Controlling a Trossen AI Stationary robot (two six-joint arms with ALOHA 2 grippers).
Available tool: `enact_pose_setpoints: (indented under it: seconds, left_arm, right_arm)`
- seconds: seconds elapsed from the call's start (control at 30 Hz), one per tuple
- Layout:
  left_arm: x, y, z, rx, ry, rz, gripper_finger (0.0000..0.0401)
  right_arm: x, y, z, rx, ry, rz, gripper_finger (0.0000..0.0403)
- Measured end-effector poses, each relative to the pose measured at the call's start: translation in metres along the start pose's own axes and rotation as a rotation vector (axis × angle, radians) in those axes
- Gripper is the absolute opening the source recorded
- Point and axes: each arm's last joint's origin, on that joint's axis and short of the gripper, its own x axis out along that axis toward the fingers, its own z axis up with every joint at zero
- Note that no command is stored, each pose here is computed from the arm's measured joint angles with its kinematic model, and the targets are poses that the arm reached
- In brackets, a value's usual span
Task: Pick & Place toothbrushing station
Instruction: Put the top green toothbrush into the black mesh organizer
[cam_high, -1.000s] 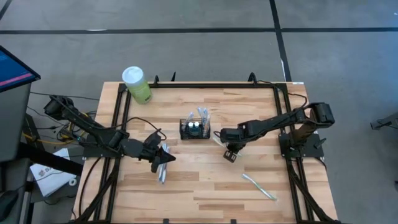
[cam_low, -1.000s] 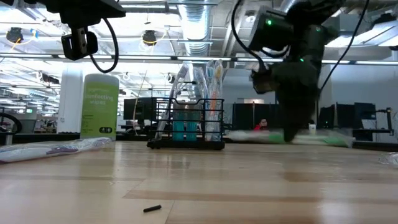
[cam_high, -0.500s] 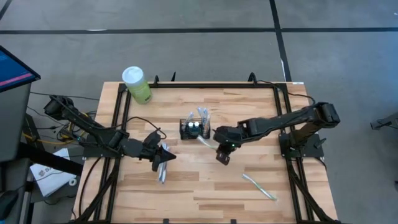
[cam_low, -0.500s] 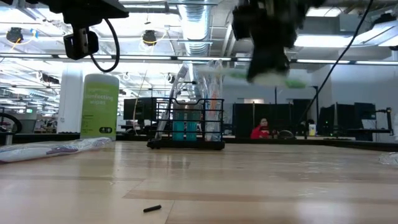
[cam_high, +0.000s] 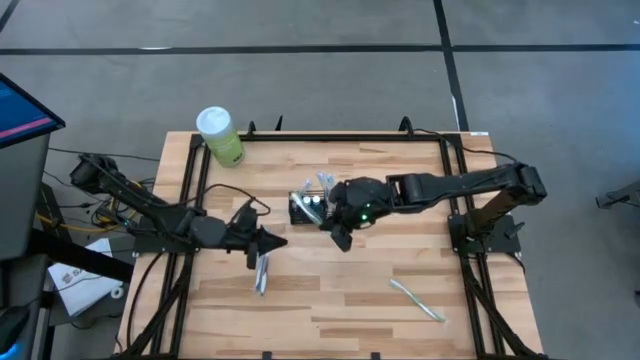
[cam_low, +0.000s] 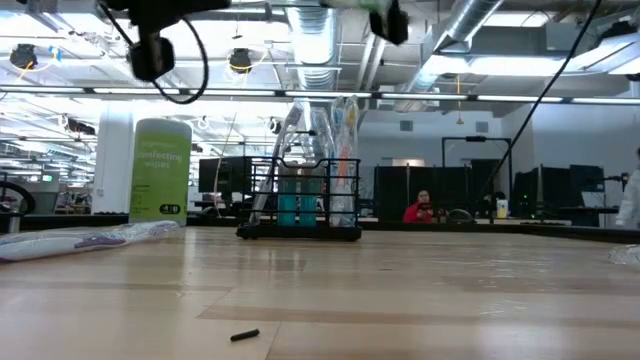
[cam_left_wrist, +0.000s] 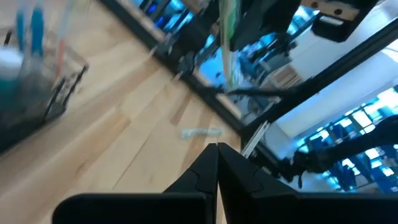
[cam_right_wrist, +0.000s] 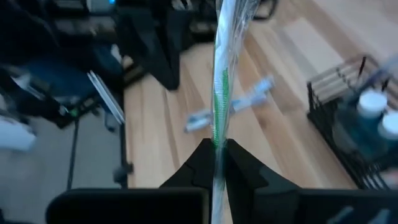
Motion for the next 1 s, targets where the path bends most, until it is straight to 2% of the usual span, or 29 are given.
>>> enact_pose_setpoints:
  seconds: [0.3,0.63,0.77,1.0]
  left_arm:
    - [0.005,-0.004,0.027,0.023,-0.178,-0.101,0.0001]
    - [0.008,0.000,0.050,0.034,-0.258,-0.198,0.0006]
    - [0.008,0.002,0.059,0.039,-0.300,-0.228,0.0037]
    - [0.010,0.009,0.069,0.026,-0.295,-0.271,0.0129]
  right_arm:
    - [-0.016,0.017,0.026,0.025,-0.123,0.083,0.0012]
    - [-0.020,0.022,0.033,0.043,-0.169,0.117,0.0012]
    - [-0.020,0.022,0.032,0.042,-0.169,0.118,0.0012]
    - [-0.020,0.021,0.033,0.051,-0.170,0.117,0.0012]
